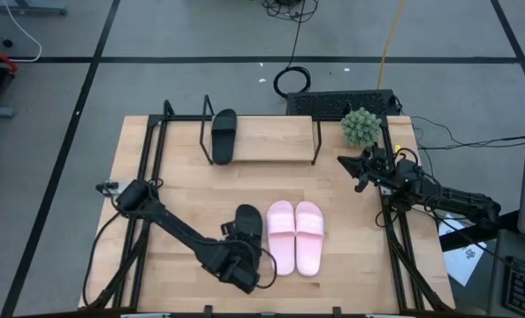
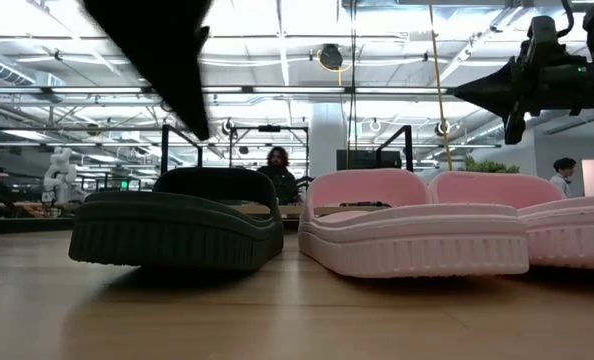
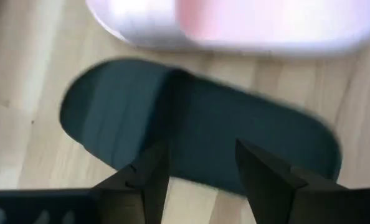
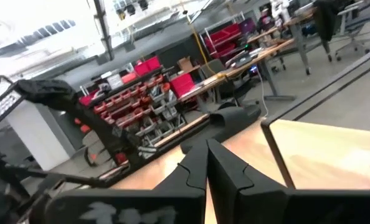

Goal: Pick and place slides into the shelf
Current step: Put the black slipper on the shelf

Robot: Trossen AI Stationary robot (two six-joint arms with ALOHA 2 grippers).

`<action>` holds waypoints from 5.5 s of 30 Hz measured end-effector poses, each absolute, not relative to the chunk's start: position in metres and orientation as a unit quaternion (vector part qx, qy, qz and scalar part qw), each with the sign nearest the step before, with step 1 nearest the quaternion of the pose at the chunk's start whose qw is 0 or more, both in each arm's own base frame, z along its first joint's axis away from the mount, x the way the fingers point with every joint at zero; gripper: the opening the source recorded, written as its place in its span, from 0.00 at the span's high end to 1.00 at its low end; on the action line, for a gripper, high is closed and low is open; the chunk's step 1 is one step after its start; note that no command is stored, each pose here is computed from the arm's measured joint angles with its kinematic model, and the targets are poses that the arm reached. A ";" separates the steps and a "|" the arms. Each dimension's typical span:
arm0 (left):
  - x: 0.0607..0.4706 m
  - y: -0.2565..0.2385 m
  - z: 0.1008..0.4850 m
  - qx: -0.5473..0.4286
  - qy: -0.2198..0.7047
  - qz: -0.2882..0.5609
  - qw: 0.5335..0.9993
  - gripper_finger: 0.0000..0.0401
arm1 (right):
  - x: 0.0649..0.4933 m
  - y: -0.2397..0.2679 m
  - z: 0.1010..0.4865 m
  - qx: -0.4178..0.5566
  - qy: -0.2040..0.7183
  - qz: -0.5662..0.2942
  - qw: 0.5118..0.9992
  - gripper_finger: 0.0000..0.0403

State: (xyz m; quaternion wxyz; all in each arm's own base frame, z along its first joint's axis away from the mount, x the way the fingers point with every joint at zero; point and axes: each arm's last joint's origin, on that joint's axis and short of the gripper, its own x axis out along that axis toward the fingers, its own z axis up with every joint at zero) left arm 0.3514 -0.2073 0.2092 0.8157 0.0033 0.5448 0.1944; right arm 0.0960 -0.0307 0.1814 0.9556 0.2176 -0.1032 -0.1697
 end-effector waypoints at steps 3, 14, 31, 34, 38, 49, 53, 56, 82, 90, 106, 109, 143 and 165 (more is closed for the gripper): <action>0.354 -0.201 0.210 -0.006 0.541 0.209 0.815 0.54 | 0.096 -0.031 0.179 0.219 -0.090 -0.172 0.956 1.00; 0.354 -0.184 0.210 0.043 0.553 0.240 0.797 0.54 | 0.096 -0.031 0.178 0.217 -0.085 -0.174 0.957 1.00; 0.356 -0.176 0.193 0.039 0.577 0.217 0.786 0.54 | 0.096 -0.031 0.178 0.202 -0.082 -0.176 0.960 1.00; 0.353 -0.173 0.186 0.056 0.578 0.228 0.782 0.54 | 0.096 -0.031 0.178 0.201 -0.082 -0.176 0.960 1.00; 0.351 -0.167 0.174 0.062 0.584 0.230 0.776 0.54 | 0.096 -0.031 0.178 0.202 -0.082 -0.176 0.960 1.00; 0.350 -0.142 0.158 0.106 0.556 0.294 0.770 0.54 | 0.096 -0.031 0.178 0.202 -0.082 -0.176 0.960 1.00; 0.346 -0.132 0.146 0.116 0.561 0.308 0.760 0.59 | 0.096 -0.031 0.178 0.201 -0.082 -0.177 0.960 1.00; 0.346 -0.128 0.139 0.117 0.550 0.311 0.766 0.71 | 0.096 -0.031 0.178 0.199 -0.082 -0.177 0.960 1.00; 0.360 -0.101 0.258 0.092 0.376 0.511 0.767 1.00 | 0.097 -0.031 0.177 0.208 -0.079 -0.177 0.959 1.00; 0.375 0.003 0.282 0.096 0.364 0.601 0.705 1.00 | 0.097 -0.031 0.177 0.231 -0.082 -0.175 0.954 1.00; 0.404 0.137 0.243 0.169 0.477 0.484 0.714 1.00 | 0.097 -0.031 0.176 0.233 -0.081 -0.178 0.953 1.00; 0.399 0.147 0.233 0.156 0.487 0.478 0.715 1.00 | 0.097 -0.031 0.176 0.232 -0.082 -0.178 0.953 1.00; 0.366 0.189 0.171 0.095 0.486 0.487 0.719 1.00 | 0.096 -0.032 0.177 0.232 -0.087 -0.192 0.950 1.00; 0.353 0.197 0.168 0.095 0.530 0.480 0.693 1.00 | 0.096 -0.032 0.177 0.232 -0.088 -0.191 0.949 1.00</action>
